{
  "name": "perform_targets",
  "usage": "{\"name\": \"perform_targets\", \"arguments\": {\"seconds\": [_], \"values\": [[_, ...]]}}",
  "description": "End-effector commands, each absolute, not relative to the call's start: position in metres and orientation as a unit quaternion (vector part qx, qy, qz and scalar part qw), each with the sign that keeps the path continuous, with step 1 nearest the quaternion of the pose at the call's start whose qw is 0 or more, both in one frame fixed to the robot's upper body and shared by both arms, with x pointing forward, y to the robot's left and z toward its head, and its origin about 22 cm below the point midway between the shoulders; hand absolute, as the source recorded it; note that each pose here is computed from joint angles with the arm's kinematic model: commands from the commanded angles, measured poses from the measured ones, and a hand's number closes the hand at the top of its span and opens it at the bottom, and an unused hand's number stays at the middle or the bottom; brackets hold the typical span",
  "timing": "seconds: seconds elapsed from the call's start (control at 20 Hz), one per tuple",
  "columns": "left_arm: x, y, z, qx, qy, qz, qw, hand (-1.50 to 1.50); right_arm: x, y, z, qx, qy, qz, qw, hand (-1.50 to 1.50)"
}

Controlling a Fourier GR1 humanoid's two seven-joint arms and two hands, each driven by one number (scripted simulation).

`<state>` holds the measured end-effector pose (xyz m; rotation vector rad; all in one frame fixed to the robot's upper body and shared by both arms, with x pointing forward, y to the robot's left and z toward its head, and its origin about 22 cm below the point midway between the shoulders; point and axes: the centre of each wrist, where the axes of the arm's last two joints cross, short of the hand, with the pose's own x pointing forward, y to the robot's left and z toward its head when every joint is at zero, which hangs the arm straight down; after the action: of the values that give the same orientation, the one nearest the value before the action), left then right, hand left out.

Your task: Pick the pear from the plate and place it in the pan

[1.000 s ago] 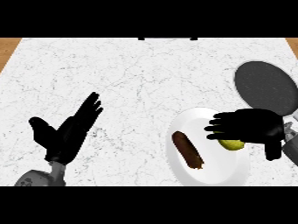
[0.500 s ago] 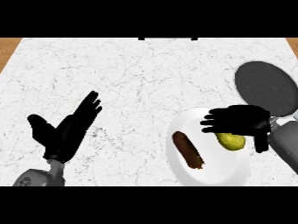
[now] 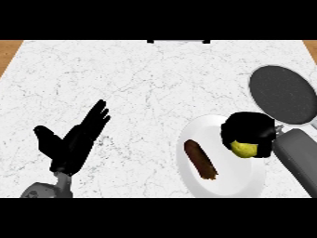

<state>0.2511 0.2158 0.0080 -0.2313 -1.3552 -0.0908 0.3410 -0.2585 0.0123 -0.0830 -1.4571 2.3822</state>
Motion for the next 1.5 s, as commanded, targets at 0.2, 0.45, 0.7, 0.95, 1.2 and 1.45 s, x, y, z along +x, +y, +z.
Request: {"name": "perform_targets", "arguments": {"seconds": [0.2,0.45,0.7,0.95,1.2,1.45], "values": [[0.258,0.216,0.018,-0.098,-0.628,-0.039,0.771,0.0,0.336,-0.238,-0.008,-0.086,-0.534,0.81,0.227,1.5],[0.25,0.234,0.01,-0.071,-0.621,-0.009,0.781,0.0,0.326,-0.277,-0.033,-0.245,-0.455,0.68,0.52,1.5],[0.246,0.235,0.007,-0.077,-0.616,-0.002,0.784,0.0,0.339,-0.228,-0.003,-0.402,-0.5,0.518,0.566,1.5],[0.243,0.223,0.007,-0.086,-0.617,-0.015,0.782,0.0,0.331,-0.172,0.033,-0.485,-0.57,0.351,0.563,1.5],[0.245,0.217,0.011,-0.089,-0.626,-0.022,0.774,0.0,0.3,-0.152,0.072,-0.467,-0.625,0.221,0.585,1.5],[0.252,0.21,0.009,-0.105,-0.635,-0.035,0.764,0.0,0.288,-0.163,0.091,-0.455,-0.637,0.141,0.606,1.5]]}}
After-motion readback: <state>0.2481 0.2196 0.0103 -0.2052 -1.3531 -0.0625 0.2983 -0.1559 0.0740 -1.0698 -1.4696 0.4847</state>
